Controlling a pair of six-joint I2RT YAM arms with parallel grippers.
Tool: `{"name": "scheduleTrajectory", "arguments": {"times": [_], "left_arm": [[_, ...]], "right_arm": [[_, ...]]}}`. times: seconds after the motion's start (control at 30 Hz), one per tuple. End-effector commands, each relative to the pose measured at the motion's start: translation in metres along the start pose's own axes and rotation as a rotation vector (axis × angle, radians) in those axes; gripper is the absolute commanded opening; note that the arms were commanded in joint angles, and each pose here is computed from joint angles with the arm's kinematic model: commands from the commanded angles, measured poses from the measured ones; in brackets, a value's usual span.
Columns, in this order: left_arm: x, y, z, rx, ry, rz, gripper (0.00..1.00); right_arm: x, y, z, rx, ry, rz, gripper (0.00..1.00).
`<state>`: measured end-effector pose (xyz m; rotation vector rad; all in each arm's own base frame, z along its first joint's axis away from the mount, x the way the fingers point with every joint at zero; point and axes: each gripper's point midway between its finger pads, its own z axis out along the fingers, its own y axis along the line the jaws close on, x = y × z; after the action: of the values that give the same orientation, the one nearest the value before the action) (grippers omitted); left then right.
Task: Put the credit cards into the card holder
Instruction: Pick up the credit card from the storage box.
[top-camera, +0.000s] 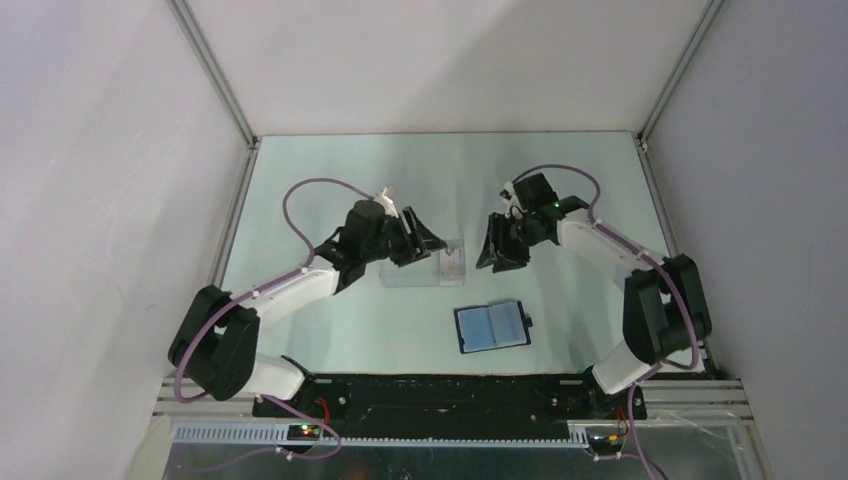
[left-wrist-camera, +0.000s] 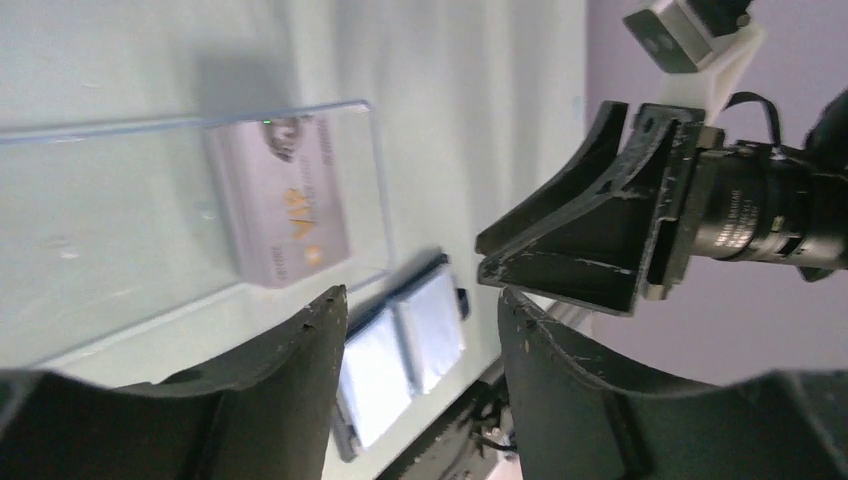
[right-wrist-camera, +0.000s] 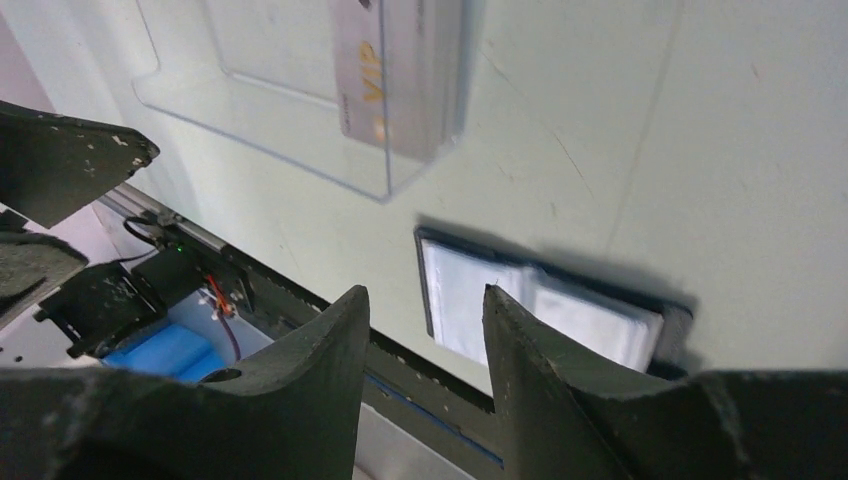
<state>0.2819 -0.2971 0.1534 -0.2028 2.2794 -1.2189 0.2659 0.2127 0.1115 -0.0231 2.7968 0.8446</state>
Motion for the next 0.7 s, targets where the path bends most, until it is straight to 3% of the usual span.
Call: {"name": "scheduleTrajectory", "arguments": {"times": [0.0, 0.1, 0.27, 0.43, 0.67], "left_arm": [[-0.018, 0.016, -0.003, -0.060, 0.027, 0.069, 0.61], [-0.013, 0.038, 0.008, -0.150, 0.103, 0.072, 0.57], [-0.015, 0.043, 0.030, -0.152, 0.162, 0.054, 0.49], [-0.013, 0.051, 0.049, -0.166, 0.200, 0.026, 0.43], [-0.007, 0.061, 0.062, -0.186, 0.232, 0.014, 0.39]], "right_arm": [[-0.027, 0.031, 0.015, -0.100, -0.005, -0.003, 0.50], [-0.034, 0.036, 0.034, -0.120, 0.034, 0.015, 0.50], [-0.046, 0.038, 0.053, -0.115, 0.056, 0.025, 0.47], [-0.047, 0.029, 0.067, -0.100, 0.087, 0.045, 0.35], [-0.042, 0.027, 0.078, -0.107, 0.115, 0.046, 0.29]]}}
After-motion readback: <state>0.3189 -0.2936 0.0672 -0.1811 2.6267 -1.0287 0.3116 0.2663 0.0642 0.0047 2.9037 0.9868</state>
